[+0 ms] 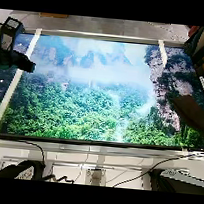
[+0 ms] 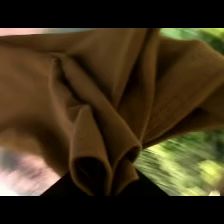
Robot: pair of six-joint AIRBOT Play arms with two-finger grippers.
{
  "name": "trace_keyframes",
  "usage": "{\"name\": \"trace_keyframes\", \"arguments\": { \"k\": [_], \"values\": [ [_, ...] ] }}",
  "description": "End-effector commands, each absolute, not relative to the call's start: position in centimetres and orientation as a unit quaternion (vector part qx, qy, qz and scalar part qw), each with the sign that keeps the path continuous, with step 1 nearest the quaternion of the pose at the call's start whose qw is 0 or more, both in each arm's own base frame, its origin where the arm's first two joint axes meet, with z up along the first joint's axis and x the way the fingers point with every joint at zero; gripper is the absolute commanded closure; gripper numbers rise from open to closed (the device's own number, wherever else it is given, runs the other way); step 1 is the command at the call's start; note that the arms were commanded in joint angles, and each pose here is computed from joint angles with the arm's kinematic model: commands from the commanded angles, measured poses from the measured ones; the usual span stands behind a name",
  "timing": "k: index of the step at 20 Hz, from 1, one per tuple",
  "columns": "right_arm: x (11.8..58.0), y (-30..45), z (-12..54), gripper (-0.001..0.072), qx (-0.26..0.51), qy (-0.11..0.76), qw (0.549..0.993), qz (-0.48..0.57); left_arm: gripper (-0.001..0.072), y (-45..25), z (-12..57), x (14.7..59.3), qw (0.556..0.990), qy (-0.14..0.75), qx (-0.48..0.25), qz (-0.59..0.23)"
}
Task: Fold the clothes and pants, and hang the long-sleeved shirts on hangers.
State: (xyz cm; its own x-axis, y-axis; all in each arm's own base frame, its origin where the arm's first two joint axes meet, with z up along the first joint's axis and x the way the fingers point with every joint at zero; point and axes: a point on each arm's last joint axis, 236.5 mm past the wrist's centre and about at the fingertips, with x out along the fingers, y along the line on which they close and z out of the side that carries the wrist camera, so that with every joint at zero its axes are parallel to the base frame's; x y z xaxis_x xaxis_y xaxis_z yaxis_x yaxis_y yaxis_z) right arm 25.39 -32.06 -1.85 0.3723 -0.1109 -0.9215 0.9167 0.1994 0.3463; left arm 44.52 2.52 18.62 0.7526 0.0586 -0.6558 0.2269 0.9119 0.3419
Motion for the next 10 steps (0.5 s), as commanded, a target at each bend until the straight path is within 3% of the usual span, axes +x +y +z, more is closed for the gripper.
{"name": "trace_keyframes", "arguments": {
  "k": [1, 2, 3, 4, 5, 7, 10],
  "values": [
    [18.5, -32.9, -5.7, 0.0698, 0.531, 0.373, 0.585, -0.486, 0.0689, 2.6, 18.6, 44.3, 0.913, 0.352, 0.203, -0.046],
    [18.1, -32.5, -6.5, 0.0674, 0.532, 0.378, 0.580, -0.487, 0.0690, 2.5, 18.6, 44.3, 0.913, 0.351, 0.201, -0.047],
    [17.9, -32.2, -6.9, 0.0555, 0.531, 0.384, 0.577, -0.488, 0.0690, 2.5, 18.6, 44.3, 0.913, 0.351, 0.201, -0.047],
    [17.8, -32.0, -7.1, 0.0329, 0.532, 0.385, 0.575, -0.487, 0.0690, 2.5, 18.6, 44.3, 0.913, 0.351, 0.202, -0.047],
    [17.8, -32.0, -7.0, 0.0011, 0.533, 0.385, 0.575, -0.486, 0.0690, 2.5, 18.6, 44.3, 0.913, 0.351, 0.202, -0.047],
    [17.7, -31.7, -6.5, 0.0017, 0.524, 0.399, 0.581, -0.479, 0.0690, 2.5, 18.6, 44.3, 0.913, 0.351, 0.202, -0.047],
    [18.2, -32.9, -3.1, 0.0020, 0.481, 0.401, 0.627, -0.463, 0.0690, 2.5, 18.6, 44.3, 0.913, 0.351, 0.202, -0.047]
  ]
}}
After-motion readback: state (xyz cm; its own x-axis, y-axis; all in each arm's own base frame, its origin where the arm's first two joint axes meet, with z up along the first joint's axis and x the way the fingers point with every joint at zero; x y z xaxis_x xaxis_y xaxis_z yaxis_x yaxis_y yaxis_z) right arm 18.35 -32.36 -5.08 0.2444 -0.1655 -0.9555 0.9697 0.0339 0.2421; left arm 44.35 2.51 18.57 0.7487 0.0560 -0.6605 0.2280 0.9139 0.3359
